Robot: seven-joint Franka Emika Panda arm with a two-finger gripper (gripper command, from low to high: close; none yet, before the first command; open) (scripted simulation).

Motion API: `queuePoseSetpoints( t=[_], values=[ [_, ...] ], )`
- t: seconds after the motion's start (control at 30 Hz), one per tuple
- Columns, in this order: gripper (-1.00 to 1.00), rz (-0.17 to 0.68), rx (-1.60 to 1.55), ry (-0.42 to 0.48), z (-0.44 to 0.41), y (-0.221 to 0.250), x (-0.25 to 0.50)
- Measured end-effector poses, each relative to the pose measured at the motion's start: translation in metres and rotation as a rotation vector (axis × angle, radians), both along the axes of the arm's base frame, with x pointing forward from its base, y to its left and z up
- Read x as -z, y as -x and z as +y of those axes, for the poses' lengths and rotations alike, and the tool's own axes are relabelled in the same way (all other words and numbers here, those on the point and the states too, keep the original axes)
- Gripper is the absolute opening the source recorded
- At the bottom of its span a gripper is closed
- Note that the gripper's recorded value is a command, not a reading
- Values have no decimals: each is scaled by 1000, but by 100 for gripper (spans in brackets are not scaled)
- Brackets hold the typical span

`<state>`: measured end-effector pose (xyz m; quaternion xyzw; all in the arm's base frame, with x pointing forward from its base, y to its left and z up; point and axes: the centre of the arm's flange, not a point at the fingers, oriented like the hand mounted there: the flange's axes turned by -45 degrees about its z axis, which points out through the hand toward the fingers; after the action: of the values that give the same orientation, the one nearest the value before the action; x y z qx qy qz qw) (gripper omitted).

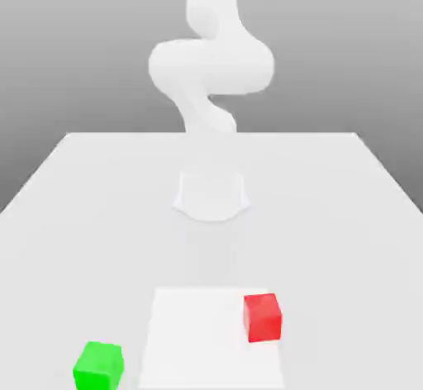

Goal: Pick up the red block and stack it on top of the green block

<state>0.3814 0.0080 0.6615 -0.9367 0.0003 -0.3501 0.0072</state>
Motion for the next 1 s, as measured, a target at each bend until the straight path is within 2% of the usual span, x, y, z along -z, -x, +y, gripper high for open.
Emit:
queuePoseSetpoints(
  t=[0.17,0.33,0.5,0.67,0.87,0.9,1.0],
  values=[
    [0,178,-31,-1,20,-52,112],
    [0,349,-60,7,40,-70,226],
    [0,519,-85,25,57,-59,336],
    [0,684,-113,53,71,-23,436],
    [0,713,-111,56,71,-16,506],
    [-100,713,-111,56,70,-15,514],
    [-100,713,-111,56,70,-15,514]
  ],
)
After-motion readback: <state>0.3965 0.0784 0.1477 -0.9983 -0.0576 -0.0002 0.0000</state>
